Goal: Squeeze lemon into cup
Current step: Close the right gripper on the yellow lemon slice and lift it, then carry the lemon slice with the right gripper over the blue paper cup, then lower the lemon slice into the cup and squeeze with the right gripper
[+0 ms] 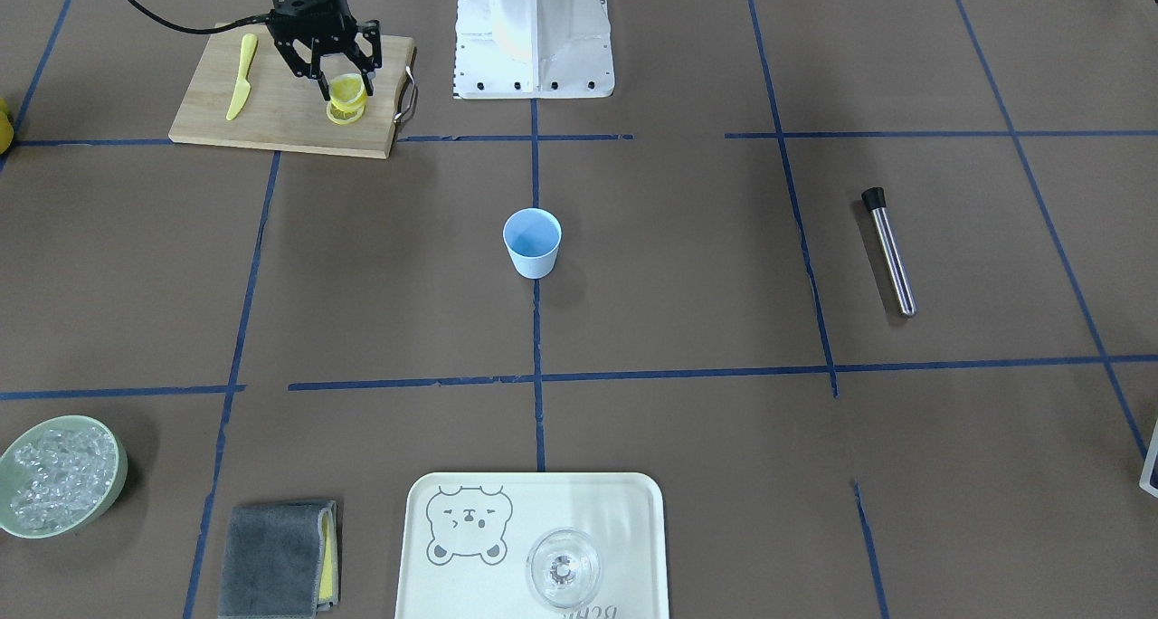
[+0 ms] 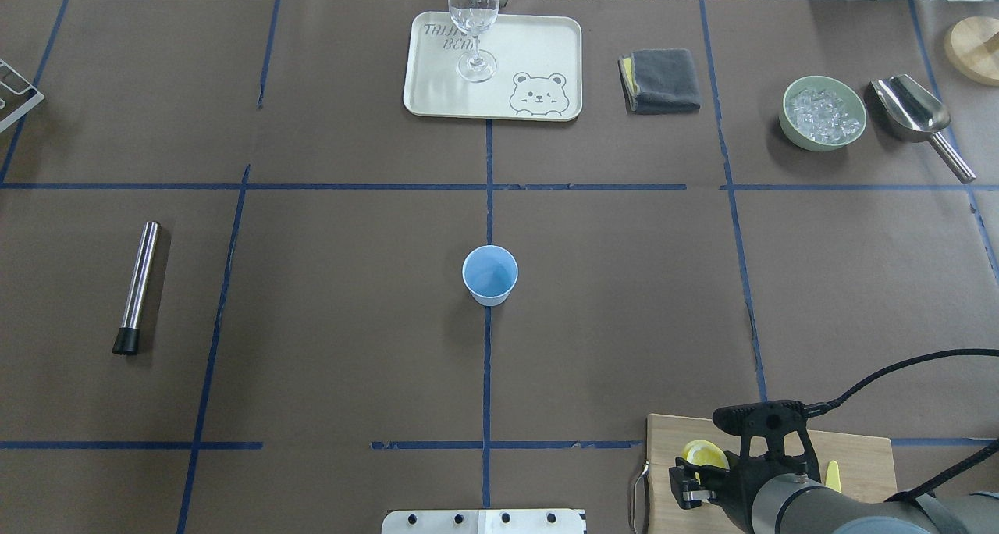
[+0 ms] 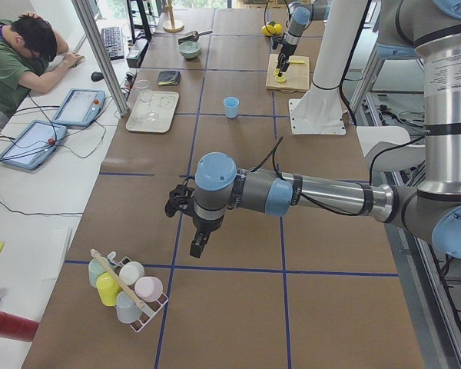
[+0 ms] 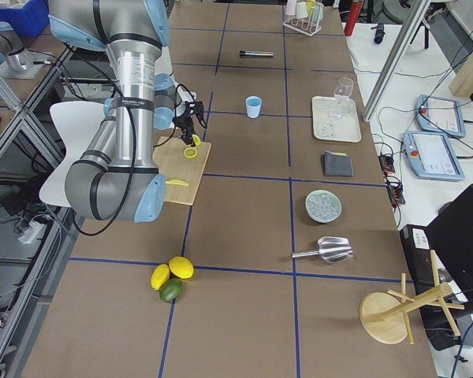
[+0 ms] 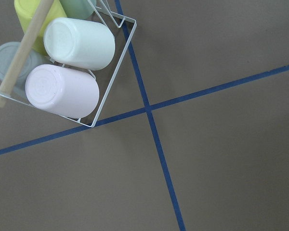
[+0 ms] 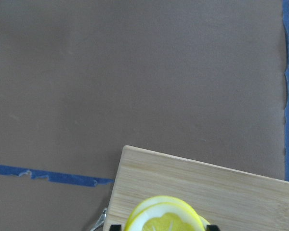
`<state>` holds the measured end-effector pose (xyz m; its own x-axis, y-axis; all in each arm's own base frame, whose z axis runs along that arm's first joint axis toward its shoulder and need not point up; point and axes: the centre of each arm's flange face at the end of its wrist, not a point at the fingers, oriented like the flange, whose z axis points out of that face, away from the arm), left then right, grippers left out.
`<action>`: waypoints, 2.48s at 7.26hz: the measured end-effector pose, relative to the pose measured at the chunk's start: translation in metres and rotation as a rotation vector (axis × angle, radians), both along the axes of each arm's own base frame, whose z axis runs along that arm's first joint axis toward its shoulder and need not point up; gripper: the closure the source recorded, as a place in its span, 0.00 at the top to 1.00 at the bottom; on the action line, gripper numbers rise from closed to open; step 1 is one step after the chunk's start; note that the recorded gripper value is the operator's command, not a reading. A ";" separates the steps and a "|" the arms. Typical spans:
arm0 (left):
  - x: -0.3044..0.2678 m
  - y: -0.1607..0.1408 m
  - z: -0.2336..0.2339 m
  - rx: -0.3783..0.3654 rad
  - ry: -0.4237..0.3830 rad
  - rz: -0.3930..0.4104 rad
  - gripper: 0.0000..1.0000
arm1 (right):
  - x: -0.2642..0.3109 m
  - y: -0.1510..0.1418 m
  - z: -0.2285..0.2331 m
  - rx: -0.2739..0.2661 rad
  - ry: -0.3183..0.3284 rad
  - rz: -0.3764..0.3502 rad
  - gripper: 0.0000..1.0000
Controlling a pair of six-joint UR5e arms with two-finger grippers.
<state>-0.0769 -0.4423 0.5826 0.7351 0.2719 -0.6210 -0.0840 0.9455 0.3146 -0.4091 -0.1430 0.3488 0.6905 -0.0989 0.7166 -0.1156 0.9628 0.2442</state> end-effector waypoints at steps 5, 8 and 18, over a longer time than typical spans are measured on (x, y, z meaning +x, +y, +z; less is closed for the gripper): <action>0.000 0.001 0.004 -0.008 0.000 0.000 1.00 | 0.005 -0.041 -0.039 -0.071 -0.021 0.028 0.00; 0.000 0.001 0.006 -0.012 0.000 0.000 1.00 | -0.020 -0.078 -0.116 -0.113 -0.012 0.058 0.00; 0.000 0.005 0.021 -0.043 0.001 0.000 1.00 | -0.154 -0.259 -0.232 -0.111 0.047 0.132 0.40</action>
